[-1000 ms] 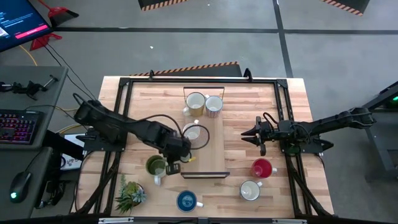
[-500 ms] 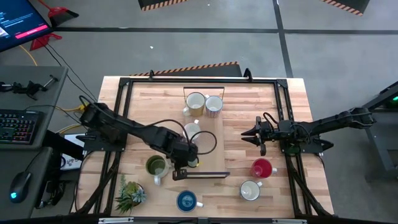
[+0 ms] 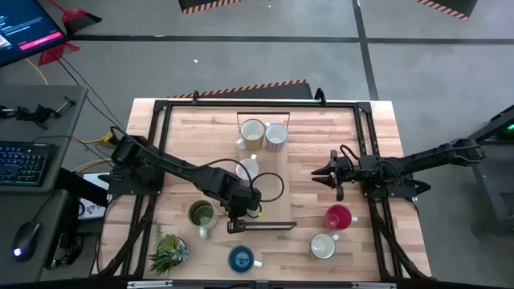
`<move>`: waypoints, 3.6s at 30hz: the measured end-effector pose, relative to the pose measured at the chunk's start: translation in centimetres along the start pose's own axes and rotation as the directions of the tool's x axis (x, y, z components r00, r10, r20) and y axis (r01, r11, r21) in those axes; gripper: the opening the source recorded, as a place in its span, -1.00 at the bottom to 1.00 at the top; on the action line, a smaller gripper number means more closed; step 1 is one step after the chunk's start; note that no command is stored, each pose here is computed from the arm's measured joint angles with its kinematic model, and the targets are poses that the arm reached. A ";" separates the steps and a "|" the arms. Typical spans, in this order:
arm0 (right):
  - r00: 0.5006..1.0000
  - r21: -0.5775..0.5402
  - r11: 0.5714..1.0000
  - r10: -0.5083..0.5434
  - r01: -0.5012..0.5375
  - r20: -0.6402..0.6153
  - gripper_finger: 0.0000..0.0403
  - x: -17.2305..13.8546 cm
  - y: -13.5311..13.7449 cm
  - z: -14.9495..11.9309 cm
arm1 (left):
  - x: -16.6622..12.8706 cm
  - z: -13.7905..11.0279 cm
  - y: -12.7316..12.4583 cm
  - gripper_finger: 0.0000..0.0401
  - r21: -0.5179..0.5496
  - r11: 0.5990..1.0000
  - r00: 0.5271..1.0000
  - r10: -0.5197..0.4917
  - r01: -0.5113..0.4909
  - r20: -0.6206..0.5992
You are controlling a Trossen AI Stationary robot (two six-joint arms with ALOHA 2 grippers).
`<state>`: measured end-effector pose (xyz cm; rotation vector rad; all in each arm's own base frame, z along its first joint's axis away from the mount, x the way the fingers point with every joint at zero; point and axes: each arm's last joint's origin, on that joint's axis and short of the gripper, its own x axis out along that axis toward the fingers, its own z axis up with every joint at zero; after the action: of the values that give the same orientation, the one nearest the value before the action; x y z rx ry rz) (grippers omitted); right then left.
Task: Place coffee mugs
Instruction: Put the green mug on the shelf, then move the green mug on the shelf
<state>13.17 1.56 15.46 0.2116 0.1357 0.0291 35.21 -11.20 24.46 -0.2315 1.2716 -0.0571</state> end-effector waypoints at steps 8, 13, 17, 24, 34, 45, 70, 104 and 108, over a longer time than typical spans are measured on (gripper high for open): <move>1.000 -0.010 1.000 0.001 -0.001 0.005 -0.59 0.0 0.0 0.1 | 0.0 0.3 0.0 -0.97 0.015 1.000 0.999 -0.005 0.004 0.033; 1.000 -0.010 1.000 0.001 -0.001 0.005 -0.59 0.0 0.0 0.1 | 0.4 0.3 0.0 -0.97 0.016 1.000 1.000 -0.001 0.000 0.019; 1.000 -0.010 1.000 0.002 -0.002 0.005 -0.59 0.0 0.0 0.1 | 0.4 0.4 0.1 -0.93 0.014 1.000 1.000 -0.002 0.002 0.022; 1.000 -0.010 1.000 0.001 -0.001 0.006 -0.59 0.0 0.0 0.1 | 0.3 0.7 0.6 -0.74 -0.018 1.000 1.000 0.000 0.001 0.031; 1.000 -0.012 1.000 -0.002 0.002 -0.010 -0.59 0.0 0.0 -0.1 | -1.0 1.6 0.2 -0.67 -0.020 1.000 0.997 -0.014 0.015 0.081; 1.000 -0.009 1.000 0.023 -0.023 -0.019 -0.59 0.0 0.0 -0.1 | -4.3 1.9 -0.8 -0.67 0.019 0.994 0.992 0.103 -0.105 0.079; 0.999 0.000 0.999 0.039 -0.039 -0.020 -0.59 0.0 0.1 -0.1 | -3.3 1.4 -4.6 -0.86 0.118 0.990 0.994 0.067 -0.077 0.090; 0.999 0.004 0.999 0.050 -0.050 -0.019 -0.59 0.0 0.1 -0.1 | -0.6 1.6 -3.2 -0.87 0.116 0.979 0.985 0.171 -0.168 -0.018; 0.999 0.004 0.999 0.050 -0.050 -0.019 -0.59 0.0 0.1 -0.1 | -0.6 1.8 -2.9 -0.87 0.107 0.979 0.985 0.173 -0.171 -0.016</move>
<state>13.15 1.71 15.38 0.2180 0.1495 0.0810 36.98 -13.63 26.13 -0.0291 1.3049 0.0213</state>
